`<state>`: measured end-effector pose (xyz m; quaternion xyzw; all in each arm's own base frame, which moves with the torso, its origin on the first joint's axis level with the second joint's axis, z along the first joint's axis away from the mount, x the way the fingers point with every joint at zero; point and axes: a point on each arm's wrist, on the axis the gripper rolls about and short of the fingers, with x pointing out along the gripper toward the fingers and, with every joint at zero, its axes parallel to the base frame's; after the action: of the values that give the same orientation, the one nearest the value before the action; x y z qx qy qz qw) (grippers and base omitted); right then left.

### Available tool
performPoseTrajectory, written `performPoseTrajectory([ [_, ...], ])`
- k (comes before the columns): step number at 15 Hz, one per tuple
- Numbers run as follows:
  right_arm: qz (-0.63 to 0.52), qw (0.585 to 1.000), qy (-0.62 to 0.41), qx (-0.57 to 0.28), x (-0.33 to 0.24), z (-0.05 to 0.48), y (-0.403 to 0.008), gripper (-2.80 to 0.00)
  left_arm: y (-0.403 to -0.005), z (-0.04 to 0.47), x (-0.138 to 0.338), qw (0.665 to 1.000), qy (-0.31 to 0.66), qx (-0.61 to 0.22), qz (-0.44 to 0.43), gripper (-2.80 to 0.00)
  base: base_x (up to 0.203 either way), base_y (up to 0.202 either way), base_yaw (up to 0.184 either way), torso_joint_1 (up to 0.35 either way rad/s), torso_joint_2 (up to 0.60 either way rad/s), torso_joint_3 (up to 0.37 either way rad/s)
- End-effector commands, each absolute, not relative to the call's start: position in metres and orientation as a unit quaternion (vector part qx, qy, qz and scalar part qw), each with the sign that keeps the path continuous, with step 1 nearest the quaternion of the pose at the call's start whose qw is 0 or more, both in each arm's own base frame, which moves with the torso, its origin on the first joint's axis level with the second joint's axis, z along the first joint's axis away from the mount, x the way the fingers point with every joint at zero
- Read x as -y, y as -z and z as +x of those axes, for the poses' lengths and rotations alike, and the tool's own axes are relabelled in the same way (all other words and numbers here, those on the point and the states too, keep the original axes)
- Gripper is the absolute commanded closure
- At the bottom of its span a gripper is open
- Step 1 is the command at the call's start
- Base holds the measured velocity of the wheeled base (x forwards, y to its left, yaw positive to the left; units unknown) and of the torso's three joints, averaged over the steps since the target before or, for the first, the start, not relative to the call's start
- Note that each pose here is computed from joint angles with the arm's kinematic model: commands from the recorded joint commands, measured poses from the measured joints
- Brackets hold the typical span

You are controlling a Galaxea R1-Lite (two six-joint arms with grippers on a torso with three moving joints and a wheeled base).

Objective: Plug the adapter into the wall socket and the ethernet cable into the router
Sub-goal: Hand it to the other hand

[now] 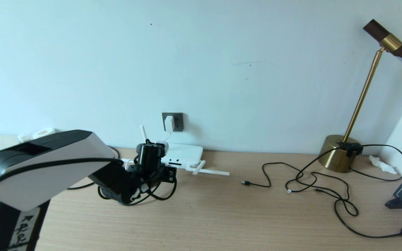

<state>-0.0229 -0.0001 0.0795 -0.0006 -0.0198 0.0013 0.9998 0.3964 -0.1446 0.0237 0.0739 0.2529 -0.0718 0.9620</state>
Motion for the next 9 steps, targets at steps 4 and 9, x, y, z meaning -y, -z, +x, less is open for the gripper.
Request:
performPoseTrajectory([
  [4,-0.001,1.000,-0.002,0.013,0.0001,-0.0218,-0.0762,-2.80,-0.0240,0.3996,0.1443,0.968,0.068,-0.235,0.060,0.00,0.000,0.000,0.000,0.000,0.00,0.000],
  [9,-0.001,1.000,-0.002,0.013,0.0001,-0.0218,-0.0762,-2.80,-0.0195,0.4006,0.1424,0.967,0.065,-0.240,0.061,0.00,0.000,0.000,0.000,0.000,0.00,0.000],
])
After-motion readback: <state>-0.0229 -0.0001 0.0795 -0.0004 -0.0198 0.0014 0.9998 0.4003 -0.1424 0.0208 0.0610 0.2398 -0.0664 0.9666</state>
